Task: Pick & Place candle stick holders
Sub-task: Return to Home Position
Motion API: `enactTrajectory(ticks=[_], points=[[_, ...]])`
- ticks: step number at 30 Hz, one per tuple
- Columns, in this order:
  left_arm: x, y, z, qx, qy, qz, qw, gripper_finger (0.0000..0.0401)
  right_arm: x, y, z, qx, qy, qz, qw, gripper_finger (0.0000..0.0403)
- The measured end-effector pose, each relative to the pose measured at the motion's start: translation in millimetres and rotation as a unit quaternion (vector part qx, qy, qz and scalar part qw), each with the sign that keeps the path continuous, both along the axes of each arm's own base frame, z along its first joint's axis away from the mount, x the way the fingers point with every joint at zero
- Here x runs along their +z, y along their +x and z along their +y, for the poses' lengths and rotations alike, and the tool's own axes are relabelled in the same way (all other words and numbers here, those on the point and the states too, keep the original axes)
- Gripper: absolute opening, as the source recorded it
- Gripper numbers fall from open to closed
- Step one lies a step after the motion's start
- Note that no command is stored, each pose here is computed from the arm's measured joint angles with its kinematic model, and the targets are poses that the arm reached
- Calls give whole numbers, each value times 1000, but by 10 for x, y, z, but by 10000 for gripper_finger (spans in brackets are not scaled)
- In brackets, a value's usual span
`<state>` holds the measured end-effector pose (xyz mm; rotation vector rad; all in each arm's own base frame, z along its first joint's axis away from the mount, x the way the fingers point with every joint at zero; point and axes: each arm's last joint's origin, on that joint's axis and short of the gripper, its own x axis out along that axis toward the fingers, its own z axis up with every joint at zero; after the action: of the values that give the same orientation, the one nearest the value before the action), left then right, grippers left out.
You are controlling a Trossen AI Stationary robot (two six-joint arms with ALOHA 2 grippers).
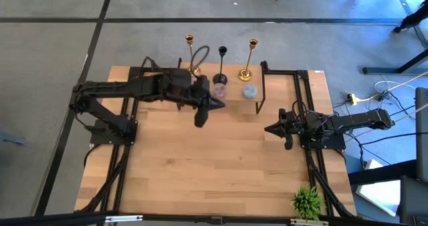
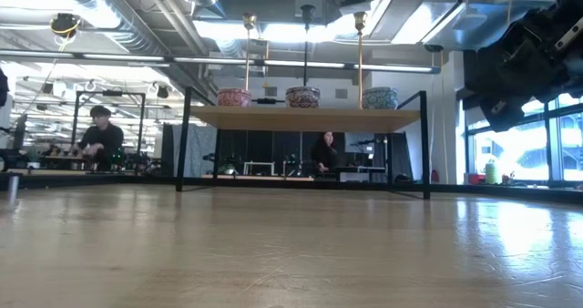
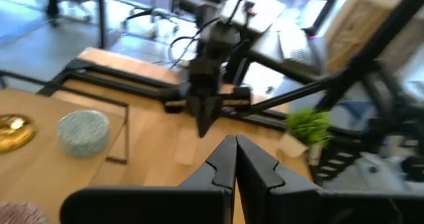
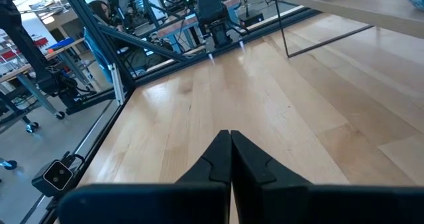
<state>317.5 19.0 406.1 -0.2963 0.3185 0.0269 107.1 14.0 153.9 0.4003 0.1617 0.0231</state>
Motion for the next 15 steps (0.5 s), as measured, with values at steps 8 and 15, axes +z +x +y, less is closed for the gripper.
enactTrajectory(ticks=[8, 15], points=[[337, -312, 448, 42, -48, -94, 993, 2, 0, 0, 0, 0, 0, 0, 1000, 1], [563, -506, 634, 86, -39, -175, 980, 1, 0, 0, 0, 0, 0, 0, 1000, 1]])
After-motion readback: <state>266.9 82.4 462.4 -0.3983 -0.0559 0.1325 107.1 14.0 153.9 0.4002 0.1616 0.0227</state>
